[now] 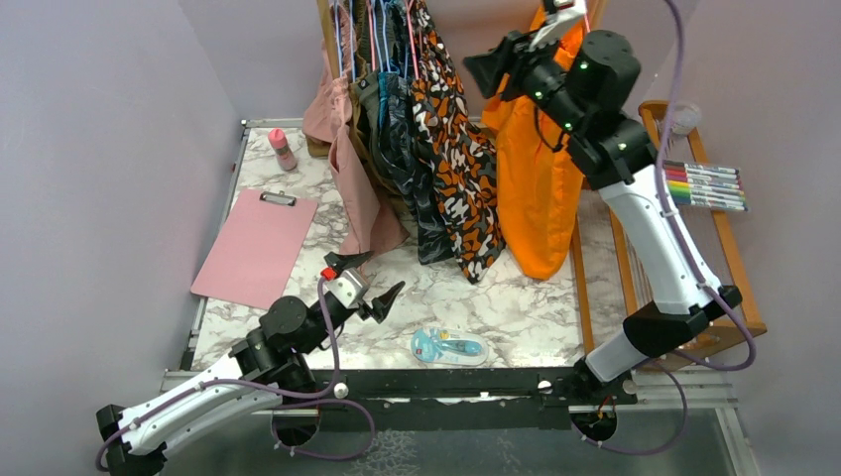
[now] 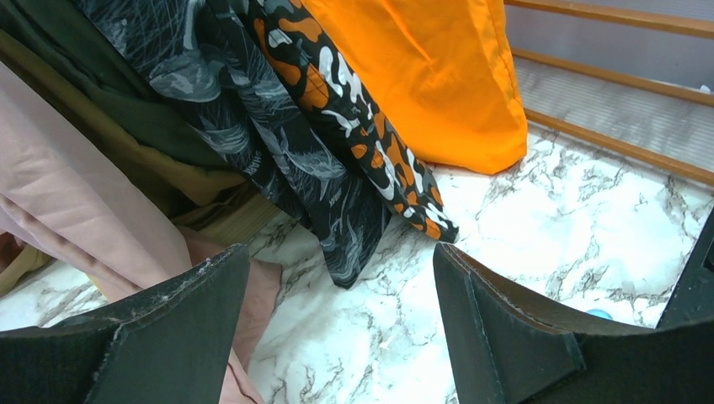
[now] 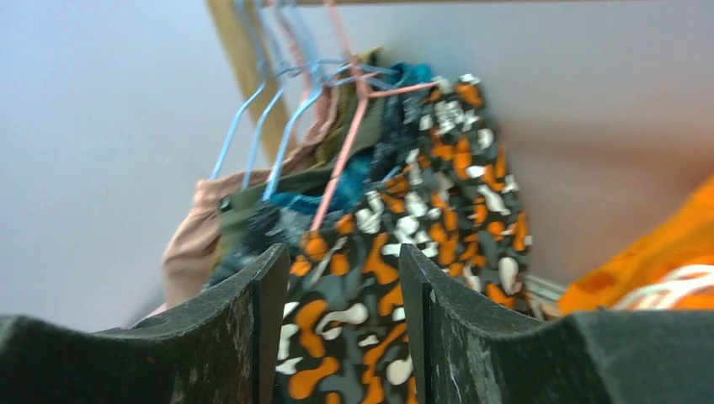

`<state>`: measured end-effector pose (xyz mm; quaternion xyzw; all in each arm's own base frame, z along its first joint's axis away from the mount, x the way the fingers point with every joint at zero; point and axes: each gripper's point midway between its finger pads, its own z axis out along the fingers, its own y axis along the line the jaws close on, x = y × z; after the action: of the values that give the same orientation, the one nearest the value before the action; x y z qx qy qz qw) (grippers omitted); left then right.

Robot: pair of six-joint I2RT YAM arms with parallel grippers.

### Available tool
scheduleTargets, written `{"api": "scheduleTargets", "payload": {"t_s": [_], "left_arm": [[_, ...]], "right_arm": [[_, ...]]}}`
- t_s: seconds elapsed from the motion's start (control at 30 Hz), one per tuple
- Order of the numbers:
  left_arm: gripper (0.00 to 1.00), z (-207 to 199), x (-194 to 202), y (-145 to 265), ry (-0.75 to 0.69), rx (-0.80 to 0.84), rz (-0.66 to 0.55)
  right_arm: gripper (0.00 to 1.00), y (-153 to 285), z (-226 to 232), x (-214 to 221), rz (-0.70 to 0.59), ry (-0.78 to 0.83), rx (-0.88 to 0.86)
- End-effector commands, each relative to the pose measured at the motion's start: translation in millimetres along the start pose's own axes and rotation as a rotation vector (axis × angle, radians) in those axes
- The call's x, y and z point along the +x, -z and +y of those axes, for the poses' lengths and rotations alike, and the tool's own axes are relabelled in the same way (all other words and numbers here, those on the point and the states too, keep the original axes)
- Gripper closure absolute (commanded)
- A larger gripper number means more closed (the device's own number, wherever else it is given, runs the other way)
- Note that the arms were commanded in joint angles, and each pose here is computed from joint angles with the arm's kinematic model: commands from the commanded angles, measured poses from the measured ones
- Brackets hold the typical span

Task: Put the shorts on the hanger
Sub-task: Reset both arms

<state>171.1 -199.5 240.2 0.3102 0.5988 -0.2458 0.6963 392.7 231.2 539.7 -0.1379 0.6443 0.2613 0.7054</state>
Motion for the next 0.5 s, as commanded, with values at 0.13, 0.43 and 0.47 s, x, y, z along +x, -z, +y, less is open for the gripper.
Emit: {"api": "scheduleTargets", "payload": {"t_s": [0.13, 0.43, 0.47], "left_arm": [[0.17, 9, 10, -3, -0.014, -0.050, 0.038], [0.17, 29, -4, 5, 0.104, -0.177, 0.071], [0.17, 30, -6, 7, 0.125, -0.183, 0.083]], "right_arm": [[0.45, -21, 43, 73, 0.150, 0.010, -0.093], [0.41, 19, 23, 75, 0.105, 0.019, 0.006], [0.40, 27, 20, 76, 0.112, 0.031, 0.018]]}}
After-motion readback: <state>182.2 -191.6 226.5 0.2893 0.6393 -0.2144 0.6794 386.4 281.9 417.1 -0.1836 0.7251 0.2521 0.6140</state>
